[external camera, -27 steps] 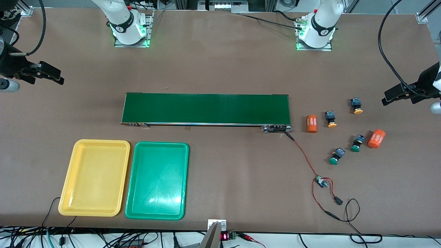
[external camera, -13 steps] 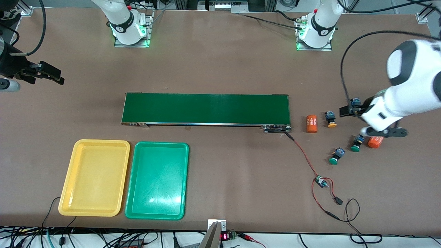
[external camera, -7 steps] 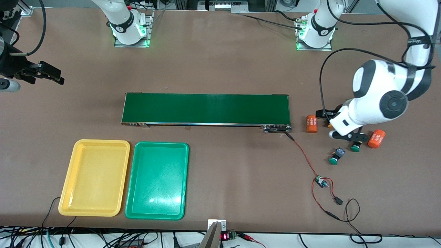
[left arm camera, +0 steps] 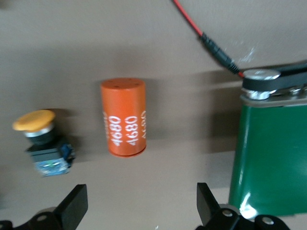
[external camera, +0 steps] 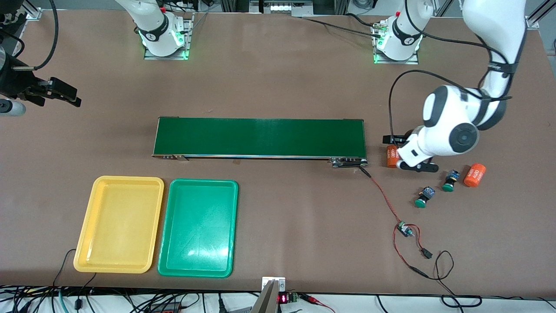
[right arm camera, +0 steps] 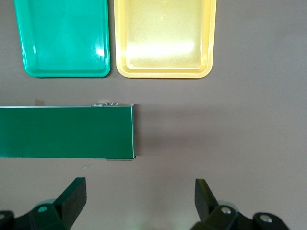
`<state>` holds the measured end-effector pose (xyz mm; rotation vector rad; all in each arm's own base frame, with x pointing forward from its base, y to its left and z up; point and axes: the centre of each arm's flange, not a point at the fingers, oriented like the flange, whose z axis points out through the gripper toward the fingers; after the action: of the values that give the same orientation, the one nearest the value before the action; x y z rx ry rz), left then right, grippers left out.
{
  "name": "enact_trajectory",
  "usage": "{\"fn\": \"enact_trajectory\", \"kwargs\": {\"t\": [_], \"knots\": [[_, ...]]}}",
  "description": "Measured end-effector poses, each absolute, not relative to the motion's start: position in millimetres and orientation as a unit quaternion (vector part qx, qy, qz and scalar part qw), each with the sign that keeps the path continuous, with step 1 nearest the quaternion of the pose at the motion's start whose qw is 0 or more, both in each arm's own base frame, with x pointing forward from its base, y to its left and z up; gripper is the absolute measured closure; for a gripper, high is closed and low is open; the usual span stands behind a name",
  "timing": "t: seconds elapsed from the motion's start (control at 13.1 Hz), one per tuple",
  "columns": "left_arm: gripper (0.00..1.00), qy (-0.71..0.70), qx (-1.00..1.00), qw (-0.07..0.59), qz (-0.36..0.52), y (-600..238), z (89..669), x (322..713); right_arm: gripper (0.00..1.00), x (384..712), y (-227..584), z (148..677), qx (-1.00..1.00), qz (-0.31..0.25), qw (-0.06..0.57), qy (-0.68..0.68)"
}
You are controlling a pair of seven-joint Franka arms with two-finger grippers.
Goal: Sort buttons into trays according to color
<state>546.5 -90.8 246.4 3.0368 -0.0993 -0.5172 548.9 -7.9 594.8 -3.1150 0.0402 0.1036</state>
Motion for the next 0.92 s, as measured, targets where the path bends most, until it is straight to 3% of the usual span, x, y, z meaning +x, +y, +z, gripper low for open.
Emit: {"fn": "enact_trajectory", "kwargs": {"t": [0.92], "knots": [[0.0,-0.075,0.988,0.044,-0.124,-78.5,189.8,548.6,0.0,548.9,-7.9,594.6,-0.999,0.033,0.012,0.013]]}}
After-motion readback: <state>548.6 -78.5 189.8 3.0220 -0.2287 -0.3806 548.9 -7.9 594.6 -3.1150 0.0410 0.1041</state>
